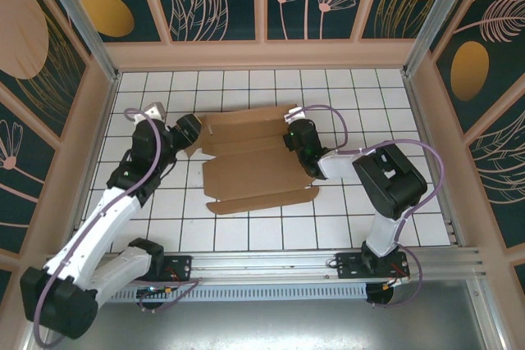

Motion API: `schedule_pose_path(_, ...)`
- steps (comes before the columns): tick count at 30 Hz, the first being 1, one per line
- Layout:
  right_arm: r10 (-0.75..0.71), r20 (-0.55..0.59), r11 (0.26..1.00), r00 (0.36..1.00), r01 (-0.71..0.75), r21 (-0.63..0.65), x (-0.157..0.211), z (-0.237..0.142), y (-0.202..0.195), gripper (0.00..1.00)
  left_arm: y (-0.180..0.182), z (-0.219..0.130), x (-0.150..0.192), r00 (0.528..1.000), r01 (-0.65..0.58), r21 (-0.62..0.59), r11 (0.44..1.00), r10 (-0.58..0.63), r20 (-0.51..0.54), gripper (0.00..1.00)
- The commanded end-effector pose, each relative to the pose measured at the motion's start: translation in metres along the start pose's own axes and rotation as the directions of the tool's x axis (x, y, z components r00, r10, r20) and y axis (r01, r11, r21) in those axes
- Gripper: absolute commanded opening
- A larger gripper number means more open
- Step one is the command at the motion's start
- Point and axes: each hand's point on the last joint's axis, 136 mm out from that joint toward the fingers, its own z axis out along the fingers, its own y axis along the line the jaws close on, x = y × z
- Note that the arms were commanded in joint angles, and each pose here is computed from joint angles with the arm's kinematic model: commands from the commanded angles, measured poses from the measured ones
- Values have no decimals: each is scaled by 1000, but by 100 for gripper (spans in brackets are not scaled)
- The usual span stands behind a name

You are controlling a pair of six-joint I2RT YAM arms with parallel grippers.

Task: Fold the paper box

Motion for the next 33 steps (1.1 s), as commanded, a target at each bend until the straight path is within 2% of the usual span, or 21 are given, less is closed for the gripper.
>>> schedule_pose_path(1,8,-26,1000,1000,-8,1,7,0,-7,16,-12,20,9,992,-45,81,996,53,-111,65)
schedule_pose_path(4,10,-28,1000,1000,-10,-14,6,1,-6,16,-16,44,11,986,21,139,990,2,-166,60)
schedule_pose_path(7,1,-35,1000,999,-2,-28,7,2,-3,16,-25,62,17,976,72,200,977,-28,-215,61)
schedule_pose_path(14,-5,-40,999,999,3,-40,9,3,0,15,-33,82,24,966,155,273,949,-88,-244,58)
schedule_pose_path(18,-6,-38,999,999,4,-47,8,2,1,15,-22,92,29,963,177,259,949,-113,-244,51)
schedule_pose_path(24,-5,-46,999,999,2,-50,9,1,1,14,-22,98,36,956,229,315,921,-153,-250,40)
schedule_pose_path(30,-1,-55,999,999,-2,-50,10,0,1,14,-15,103,42,952,241,301,923,-165,-258,47)
schedule_pose_path(33,4,-56,999,998,-6,-53,9,0,1,14,-15,102,41,954,241,306,921,-168,-246,46)
